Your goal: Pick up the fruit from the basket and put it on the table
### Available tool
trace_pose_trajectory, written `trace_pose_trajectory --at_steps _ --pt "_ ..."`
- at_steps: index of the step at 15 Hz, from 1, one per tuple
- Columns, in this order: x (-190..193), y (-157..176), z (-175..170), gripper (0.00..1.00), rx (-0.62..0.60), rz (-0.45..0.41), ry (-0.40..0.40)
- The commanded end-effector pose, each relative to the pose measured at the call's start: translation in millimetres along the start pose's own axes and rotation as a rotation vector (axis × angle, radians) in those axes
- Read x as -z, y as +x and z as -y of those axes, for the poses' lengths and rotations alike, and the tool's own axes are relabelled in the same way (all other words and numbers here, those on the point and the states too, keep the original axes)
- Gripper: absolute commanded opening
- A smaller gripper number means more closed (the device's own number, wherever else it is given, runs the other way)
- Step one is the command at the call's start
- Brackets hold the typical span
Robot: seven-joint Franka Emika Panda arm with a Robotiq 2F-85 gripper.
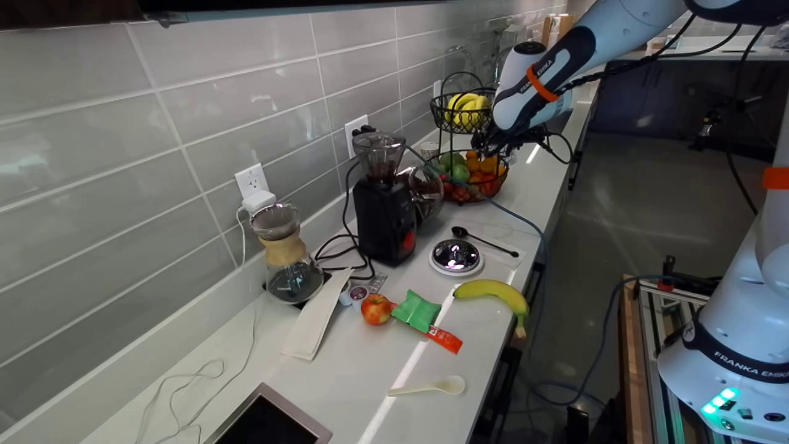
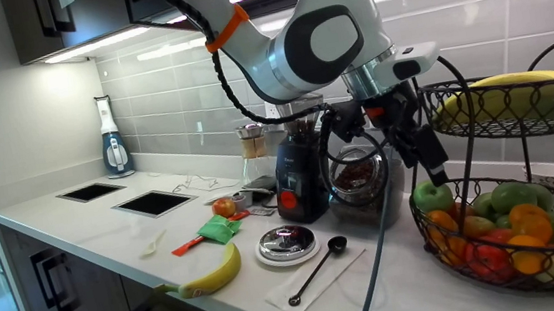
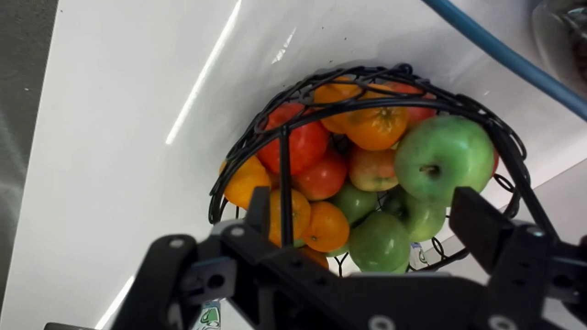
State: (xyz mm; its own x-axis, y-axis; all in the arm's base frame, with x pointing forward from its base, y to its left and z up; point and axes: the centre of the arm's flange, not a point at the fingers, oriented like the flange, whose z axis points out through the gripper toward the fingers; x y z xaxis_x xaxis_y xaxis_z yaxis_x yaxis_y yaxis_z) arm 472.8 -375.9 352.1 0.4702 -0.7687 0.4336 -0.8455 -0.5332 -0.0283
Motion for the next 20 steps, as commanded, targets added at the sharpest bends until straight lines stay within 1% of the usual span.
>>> trace_pose_trajectory --at_steps 1,4,6,7,11,16,18,20 --pt "0 0 0 1.00 0.001 0.000 0.000" --pt "3 2 1 1.00 0.000 -0.005 0.004" --pt "-15 3 4 1.00 -0.012 -0.044 -0.023" --pt "-22 3 4 1.00 0.009 -0.018 -0.022" --pt "-44 3 6 1.00 0.059 0.035 -0.022" --pt "-60 7 13 1.00 0.129 0.084 0.000" --pt "-66 9 15 1.00 0.157 0.087 0.005" --pt "-73 13 15 1.00 0.174 0.068 0.008"
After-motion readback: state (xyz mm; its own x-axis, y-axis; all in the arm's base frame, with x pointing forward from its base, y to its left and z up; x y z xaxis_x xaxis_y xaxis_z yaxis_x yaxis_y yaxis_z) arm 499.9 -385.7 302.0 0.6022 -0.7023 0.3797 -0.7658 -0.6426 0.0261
